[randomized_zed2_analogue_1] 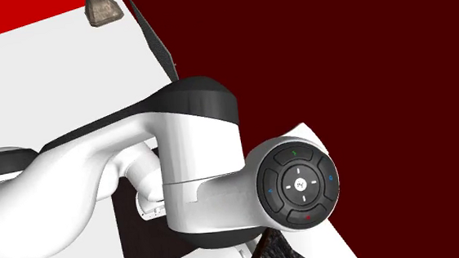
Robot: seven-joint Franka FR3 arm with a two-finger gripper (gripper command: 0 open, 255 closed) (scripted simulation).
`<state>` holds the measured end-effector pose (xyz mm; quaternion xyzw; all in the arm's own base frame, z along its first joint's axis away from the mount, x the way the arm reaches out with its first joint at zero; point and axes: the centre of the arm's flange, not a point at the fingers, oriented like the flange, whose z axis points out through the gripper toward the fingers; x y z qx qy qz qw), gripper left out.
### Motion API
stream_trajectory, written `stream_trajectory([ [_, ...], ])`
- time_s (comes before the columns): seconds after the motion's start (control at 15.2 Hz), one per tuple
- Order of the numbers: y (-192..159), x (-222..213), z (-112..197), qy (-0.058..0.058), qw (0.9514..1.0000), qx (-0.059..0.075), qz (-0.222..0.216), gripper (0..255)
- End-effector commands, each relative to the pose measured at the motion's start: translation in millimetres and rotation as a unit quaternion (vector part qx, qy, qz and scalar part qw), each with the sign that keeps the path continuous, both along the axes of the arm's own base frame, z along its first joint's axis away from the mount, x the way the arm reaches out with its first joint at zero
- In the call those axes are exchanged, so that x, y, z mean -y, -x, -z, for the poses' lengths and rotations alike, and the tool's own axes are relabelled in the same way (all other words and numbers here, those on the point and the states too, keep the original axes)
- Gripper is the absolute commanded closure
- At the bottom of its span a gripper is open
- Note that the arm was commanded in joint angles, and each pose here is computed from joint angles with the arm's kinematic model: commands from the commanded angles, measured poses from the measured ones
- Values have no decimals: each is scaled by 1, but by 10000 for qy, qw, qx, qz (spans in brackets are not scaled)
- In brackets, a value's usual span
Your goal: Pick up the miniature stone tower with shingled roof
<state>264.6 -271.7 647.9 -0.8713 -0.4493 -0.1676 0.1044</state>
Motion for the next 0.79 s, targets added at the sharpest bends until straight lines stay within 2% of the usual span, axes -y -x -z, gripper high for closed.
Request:
stream_trajectory([
  [0.0, 0, 0, 1, -1, 10000, -8, -2, 255],
  [0.4, 0, 0, 0, -1, 10000, -8, -1, 255],
  [0.73, 0, 0, -26, -1, 10000, -8, -1, 255],
])
